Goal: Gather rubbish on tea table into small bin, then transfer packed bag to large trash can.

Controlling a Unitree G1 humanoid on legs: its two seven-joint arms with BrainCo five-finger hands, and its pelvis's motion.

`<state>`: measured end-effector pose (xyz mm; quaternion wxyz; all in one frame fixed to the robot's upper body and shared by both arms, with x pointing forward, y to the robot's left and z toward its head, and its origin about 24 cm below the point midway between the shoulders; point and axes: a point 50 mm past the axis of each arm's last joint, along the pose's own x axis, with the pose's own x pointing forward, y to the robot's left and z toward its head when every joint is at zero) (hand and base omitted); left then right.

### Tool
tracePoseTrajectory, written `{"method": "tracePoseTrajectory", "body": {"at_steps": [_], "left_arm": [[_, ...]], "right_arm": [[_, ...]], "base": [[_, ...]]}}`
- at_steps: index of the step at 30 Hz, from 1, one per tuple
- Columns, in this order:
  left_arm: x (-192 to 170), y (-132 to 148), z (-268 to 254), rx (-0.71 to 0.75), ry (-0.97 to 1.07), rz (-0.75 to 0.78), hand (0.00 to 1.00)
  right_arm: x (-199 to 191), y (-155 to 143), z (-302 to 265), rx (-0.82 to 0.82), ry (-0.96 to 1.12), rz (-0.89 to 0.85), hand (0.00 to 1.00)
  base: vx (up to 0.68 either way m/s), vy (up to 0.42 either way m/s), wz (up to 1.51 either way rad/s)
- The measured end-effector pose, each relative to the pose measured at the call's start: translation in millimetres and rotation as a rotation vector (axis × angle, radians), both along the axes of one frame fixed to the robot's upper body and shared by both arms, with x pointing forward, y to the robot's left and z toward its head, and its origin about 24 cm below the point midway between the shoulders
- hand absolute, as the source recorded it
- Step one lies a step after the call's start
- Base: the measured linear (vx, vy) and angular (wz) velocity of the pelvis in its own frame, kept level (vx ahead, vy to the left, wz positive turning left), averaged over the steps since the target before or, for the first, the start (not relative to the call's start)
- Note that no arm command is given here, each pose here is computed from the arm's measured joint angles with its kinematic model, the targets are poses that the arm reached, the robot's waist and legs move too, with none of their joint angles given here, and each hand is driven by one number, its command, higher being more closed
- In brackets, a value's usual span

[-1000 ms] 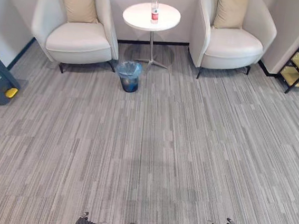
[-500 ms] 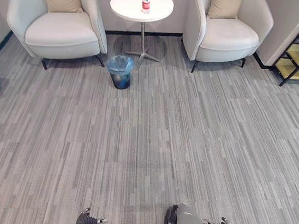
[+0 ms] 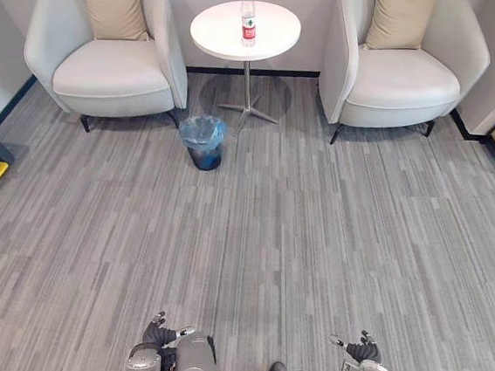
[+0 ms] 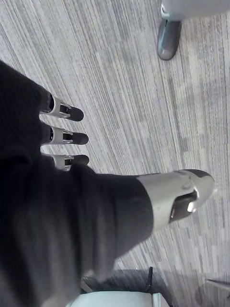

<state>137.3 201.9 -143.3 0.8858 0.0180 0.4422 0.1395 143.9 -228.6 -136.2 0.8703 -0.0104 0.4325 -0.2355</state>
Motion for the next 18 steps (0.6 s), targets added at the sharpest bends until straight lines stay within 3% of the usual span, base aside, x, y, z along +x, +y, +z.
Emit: {"method": "tracePoseTrajectory", "body": {"at_steps": [12,18], "left_arm": [[-12.1,9.9,-3.5,0.026,0.045,0.005,0.0],[-10.2,2.3,-4.6,0.012,0.048,-0.001,0.0]], "right_arm": [[-18.1,5.2,-9.4,-0.001,0.081,0.008,0.0],[-18.4,8.6,-10.1,0.0,0.085,0.026,0.0]], "base": [[0.46,0.231,-0.21],[0.47,0.045,0.08]]}}
